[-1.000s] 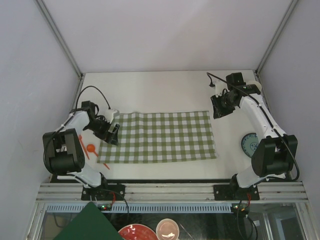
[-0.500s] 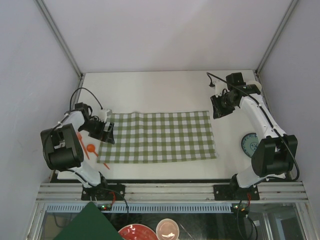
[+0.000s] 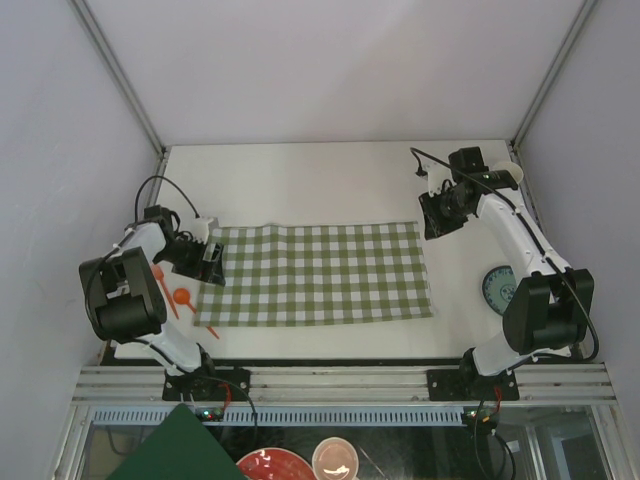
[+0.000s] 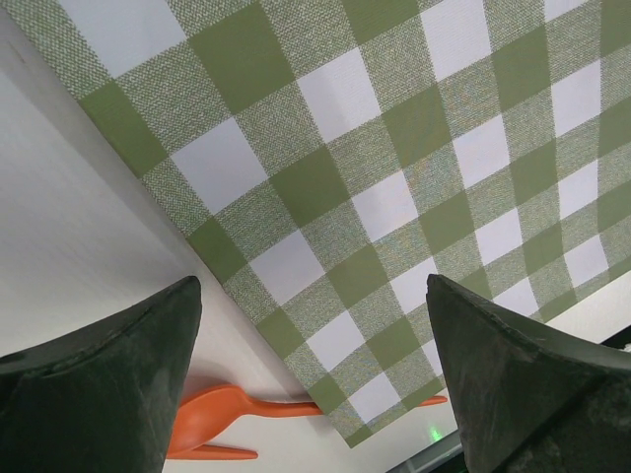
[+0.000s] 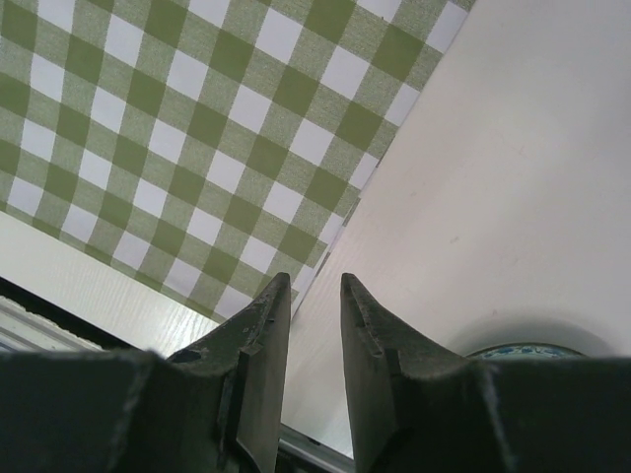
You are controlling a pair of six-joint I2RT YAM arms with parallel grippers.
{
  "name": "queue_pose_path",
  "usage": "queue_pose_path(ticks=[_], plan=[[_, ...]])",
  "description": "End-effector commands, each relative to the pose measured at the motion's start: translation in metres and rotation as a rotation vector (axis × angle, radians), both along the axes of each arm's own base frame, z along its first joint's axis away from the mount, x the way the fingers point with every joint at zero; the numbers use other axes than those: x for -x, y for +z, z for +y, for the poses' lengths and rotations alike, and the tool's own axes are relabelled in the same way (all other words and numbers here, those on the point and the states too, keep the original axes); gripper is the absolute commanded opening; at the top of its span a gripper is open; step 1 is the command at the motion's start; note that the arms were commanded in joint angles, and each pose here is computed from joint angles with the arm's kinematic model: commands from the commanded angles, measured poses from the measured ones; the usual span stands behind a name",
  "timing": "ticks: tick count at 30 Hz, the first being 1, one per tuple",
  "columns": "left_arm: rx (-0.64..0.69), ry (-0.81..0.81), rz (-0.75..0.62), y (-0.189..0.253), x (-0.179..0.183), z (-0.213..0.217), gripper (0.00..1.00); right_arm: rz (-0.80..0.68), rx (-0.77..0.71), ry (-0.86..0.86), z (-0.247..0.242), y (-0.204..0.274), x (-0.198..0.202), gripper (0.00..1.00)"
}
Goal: Set the dinner table for one person
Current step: Flatten out the napkin at the center of the board.
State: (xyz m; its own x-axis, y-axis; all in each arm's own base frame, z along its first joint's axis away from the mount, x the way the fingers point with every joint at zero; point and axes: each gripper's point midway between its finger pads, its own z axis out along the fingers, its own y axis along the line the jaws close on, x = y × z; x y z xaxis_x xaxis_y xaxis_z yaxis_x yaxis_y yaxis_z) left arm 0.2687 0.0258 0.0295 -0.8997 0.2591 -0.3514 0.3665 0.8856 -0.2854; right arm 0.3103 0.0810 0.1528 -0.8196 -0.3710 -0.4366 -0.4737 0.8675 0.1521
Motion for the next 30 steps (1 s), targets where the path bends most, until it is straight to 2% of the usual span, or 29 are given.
queue_pose_path(ticks=[1, 13, 20, 22, 24, 30], plan=[[0.014, 0.013, -0.011, 0.002, -0.003, 0.001, 1.0, -0.067, 0.003, 0.018, 0.002, 0.011, -0.007, 0.27], [0.199, -0.071, 0.09, 0.003, 0.005, -0.023, 1.0, -0.065, 0.007, 0.015, 0.002, 0.01, -0.006, 0.27], [0.173, -0.061, 0.071, 0.0, 0.002, -0.02, 0.99, -0.061, 0.007, 0.018, 0.003, 0.009, -0.006, 0.27], [0.171, -0.057, 0.073, 0.0, 0.002, -0.02, 0.94, -0.063, 0.009, 0.02, 0.003, 0.01, -0.006, 0.27], [0.169, -0.049, 0.083, -0.002, 0.001, -0.019, 0.84, -0.063, 0.012, 0.02, 0.003, 0.009, -0.006, 0.27], [0.155, -0.038, 0.079, -0.004, -0.001, -0.016, 0.8, -0.06, 0.011, 0.021, 0.004, 0.008, -0.006, 0.27]])
